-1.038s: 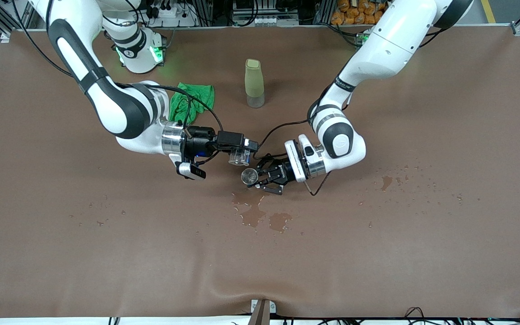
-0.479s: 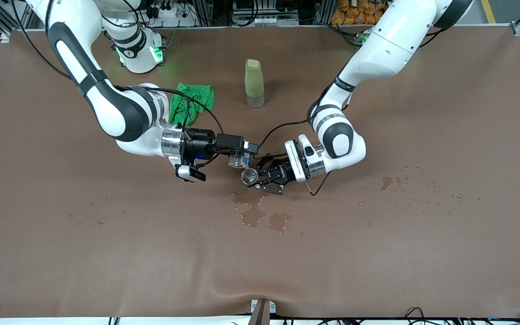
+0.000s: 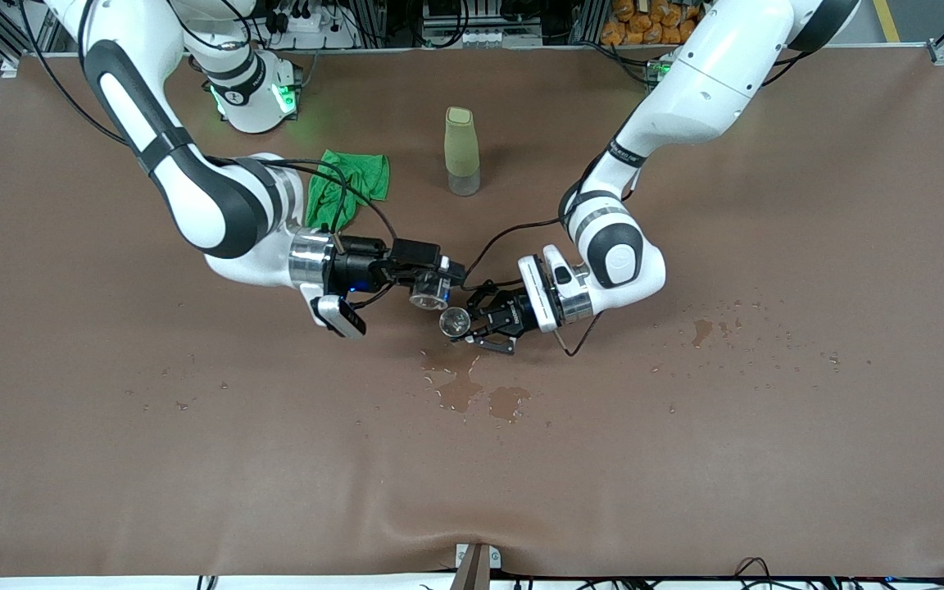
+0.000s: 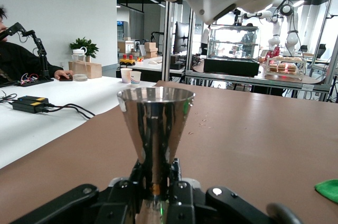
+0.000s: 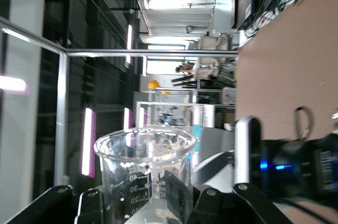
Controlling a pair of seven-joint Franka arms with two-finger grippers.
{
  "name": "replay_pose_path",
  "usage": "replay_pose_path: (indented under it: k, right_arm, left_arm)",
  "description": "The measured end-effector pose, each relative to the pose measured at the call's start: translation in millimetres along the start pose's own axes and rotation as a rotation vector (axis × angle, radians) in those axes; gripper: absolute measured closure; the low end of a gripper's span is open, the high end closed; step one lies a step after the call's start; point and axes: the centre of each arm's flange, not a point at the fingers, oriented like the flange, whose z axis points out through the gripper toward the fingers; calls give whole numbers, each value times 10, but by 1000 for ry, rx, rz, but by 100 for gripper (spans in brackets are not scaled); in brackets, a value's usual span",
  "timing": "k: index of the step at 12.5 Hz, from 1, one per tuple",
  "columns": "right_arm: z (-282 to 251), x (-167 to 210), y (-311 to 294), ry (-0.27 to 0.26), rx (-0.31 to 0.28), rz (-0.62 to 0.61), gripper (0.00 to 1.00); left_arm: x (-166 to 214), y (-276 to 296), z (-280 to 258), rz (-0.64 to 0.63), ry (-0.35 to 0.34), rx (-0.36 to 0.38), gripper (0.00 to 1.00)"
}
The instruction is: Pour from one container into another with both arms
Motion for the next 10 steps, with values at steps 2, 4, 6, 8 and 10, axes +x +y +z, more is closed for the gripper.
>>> replay_pose_path:
  k: [2, 4, 6, 8, 10]
  right_arm:
    - [-261, 201, 61, -26, -85, -137, 84]
    - [-512, 357, 136, -30, -142, -267, 84]
    - [-819, 517, 218, -32, -198, -387, 84]
    - [-1247, 703, 335, -53, -289, -488, 84]
    - [-1814, 894, 467, -77, -384, -567, 84]
  left_arm:
    - [-18, -85, -77, -3, -2, 17, 79]
    - [-91, -196, -219, -8, -13, 34, 79]
    - [-200, -357, -457, 0, -19, 24, 79]
    - [-326, -568, -805, 14, -23, 1, 79]
    - [-424, -740, -1171, 14, -13, -31, 79]
